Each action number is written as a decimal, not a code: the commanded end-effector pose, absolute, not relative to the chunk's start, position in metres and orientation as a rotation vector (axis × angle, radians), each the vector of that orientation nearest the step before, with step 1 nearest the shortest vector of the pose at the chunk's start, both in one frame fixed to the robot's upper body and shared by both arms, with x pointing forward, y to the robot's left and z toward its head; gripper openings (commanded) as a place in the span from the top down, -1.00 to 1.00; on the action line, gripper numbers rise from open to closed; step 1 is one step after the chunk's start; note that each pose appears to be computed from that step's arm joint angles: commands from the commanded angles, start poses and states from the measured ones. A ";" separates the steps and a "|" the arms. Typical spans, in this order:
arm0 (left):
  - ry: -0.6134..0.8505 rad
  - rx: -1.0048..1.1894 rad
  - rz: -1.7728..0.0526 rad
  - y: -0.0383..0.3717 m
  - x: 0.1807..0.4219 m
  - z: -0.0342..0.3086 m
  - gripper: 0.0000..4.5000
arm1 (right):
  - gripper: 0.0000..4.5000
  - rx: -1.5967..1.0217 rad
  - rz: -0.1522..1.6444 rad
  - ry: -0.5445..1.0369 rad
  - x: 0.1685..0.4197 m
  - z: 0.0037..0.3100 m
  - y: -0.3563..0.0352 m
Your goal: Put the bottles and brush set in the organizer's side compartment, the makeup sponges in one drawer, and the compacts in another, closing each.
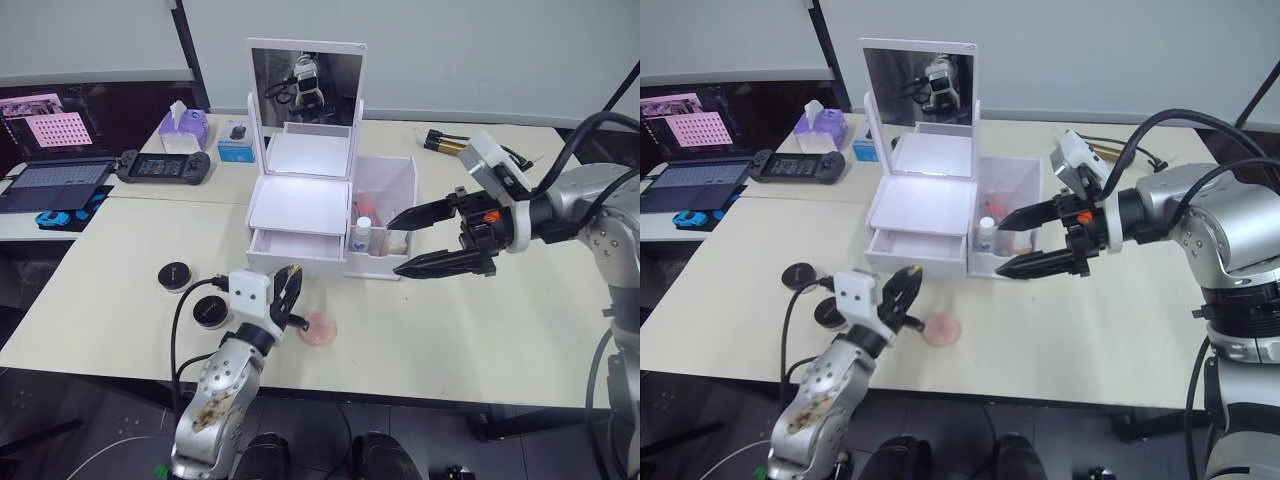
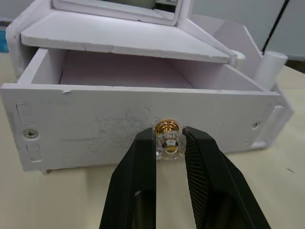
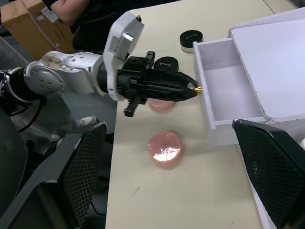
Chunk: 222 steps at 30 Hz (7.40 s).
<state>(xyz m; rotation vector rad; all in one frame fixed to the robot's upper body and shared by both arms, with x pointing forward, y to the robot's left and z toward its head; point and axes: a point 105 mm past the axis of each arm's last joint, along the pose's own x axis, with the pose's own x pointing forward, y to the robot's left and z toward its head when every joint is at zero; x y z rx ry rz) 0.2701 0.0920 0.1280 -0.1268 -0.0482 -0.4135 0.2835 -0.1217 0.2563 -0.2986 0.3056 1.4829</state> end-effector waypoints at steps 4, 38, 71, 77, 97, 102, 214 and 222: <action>-0.024 -0.163 -0.533 0.083 0.241 0.141 0.76 | -1.00 -0.306 1.500 0.255 0.279 0.262 -0.120; 0.115 0.009 -0.592 0.267 0.195 0.174 -0.99 | -1.00 -0.342 1.244 0.233 0.318 0.246 -0.171; 0.292 0.142 -0.842 0.250 0.224 0.161 -0.99 | -1.00 -0.335 1.123 0.203 0.292 0.224 -0.196; 0.286 0.122 -0.858 0.201 0.220 0.137 -0.99 | -1.00 -0.496 1.144 0.104 0.282 0.238 -0.174; 0.150 0.071 -0.885 0.101 0.247 0.074 -0.99 | -1.00 -0.399 1.256 0.390 0.255 0.196 -0.196; 0.117 0.052 -0.909 0.083 0.254 0.068 -0.99 | -1.00 -0.451 1.234 0.399 0.258 0.186 -0.202; 0.108 0.376 -1.200 0.164 0.321 0.219 -0.99 | -1.00 -0.224 1.312 0.060 0.255 0.326 -0.152; 0.120 0.326 -1.059 0.207 0.316 0.240 -0.99 | -1.00 -0.275 1.273 0.074 0.266 0.308 -0.166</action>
